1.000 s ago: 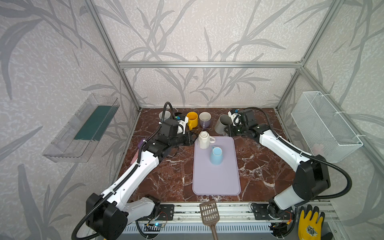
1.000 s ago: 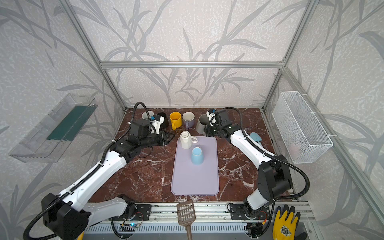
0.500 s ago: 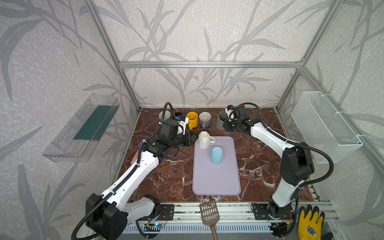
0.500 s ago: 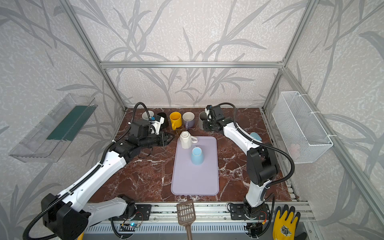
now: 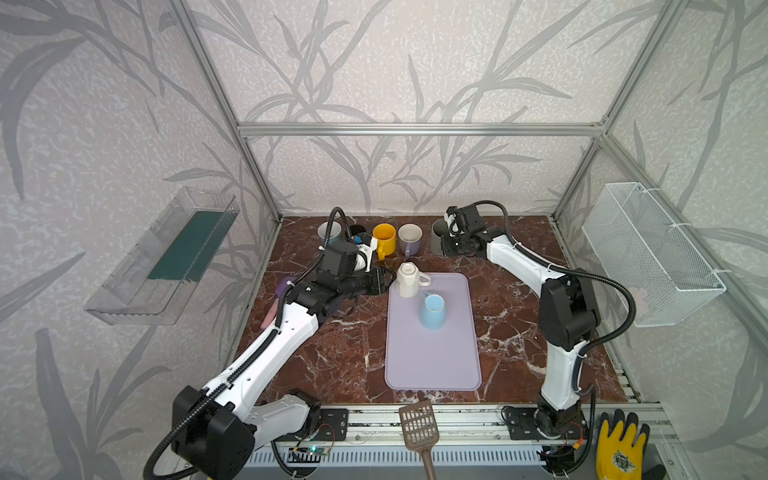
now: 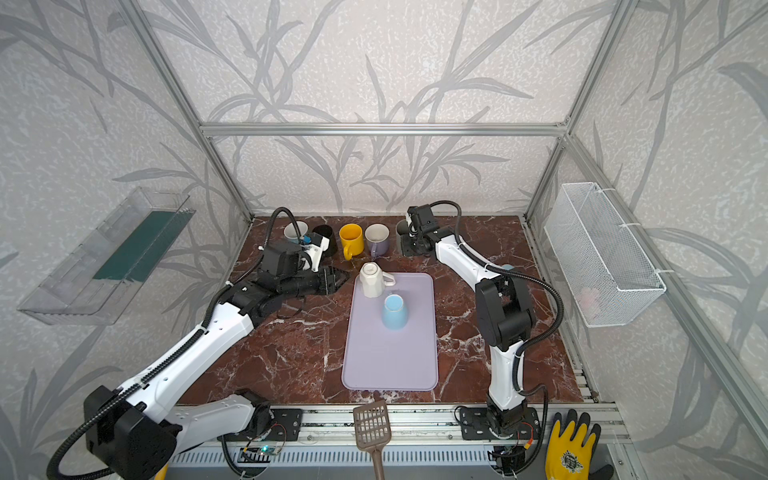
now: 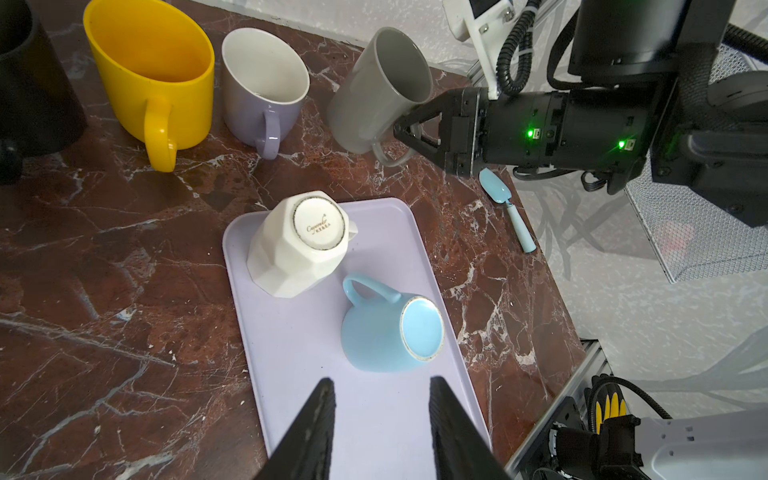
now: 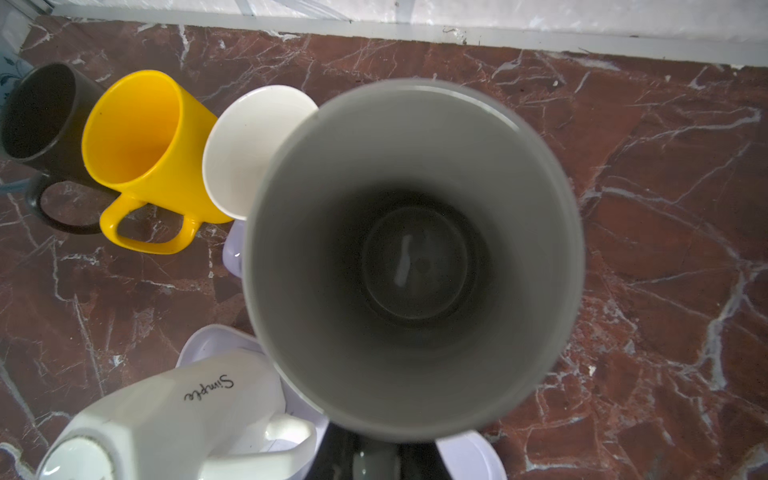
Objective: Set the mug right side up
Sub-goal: 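Lower the grey mug mouth-up beside the lavender mug with the right gripper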
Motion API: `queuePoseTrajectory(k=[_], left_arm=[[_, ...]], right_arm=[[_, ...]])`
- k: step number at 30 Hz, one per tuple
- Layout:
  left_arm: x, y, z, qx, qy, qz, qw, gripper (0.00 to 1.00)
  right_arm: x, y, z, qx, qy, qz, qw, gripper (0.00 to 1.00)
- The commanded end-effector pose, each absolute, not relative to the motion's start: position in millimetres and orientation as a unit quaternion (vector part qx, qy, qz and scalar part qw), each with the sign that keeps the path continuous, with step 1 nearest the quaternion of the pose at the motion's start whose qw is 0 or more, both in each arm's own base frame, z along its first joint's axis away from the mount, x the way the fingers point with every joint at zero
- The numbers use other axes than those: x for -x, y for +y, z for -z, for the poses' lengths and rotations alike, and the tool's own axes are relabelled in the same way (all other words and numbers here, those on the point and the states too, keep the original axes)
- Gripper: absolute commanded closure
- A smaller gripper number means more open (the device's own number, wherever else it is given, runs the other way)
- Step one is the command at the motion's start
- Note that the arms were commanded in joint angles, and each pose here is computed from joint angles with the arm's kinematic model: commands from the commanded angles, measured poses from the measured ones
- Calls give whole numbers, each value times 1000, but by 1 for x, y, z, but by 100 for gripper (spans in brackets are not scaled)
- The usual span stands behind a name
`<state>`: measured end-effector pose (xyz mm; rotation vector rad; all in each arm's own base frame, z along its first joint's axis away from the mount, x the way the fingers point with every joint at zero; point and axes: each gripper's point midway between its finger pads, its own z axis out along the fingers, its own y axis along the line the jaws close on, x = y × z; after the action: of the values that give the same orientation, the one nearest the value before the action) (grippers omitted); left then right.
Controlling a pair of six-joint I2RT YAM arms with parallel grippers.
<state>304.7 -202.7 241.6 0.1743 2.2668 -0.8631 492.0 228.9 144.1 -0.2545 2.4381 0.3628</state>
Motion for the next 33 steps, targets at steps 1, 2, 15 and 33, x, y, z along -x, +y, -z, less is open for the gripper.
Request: queuePoseTrajectory(k=[1,2,15,33], left_arm=[[-298,-203,-238,-71,876,335,340,60],[-298,-202,-238,-72,877,334,338,60],[-296,-200,-234,-76,880,326,338,60],[-295,-197,-232,-76,883,318,337,60]], right_arm=[[-517,236,-181,102,907,-143,383,100],[-519,237,-180,101,908,-142,382,100],[-535,237,-159,103,917,-116,367,100],[-541,243,-143,105,923,-114,353,100]])
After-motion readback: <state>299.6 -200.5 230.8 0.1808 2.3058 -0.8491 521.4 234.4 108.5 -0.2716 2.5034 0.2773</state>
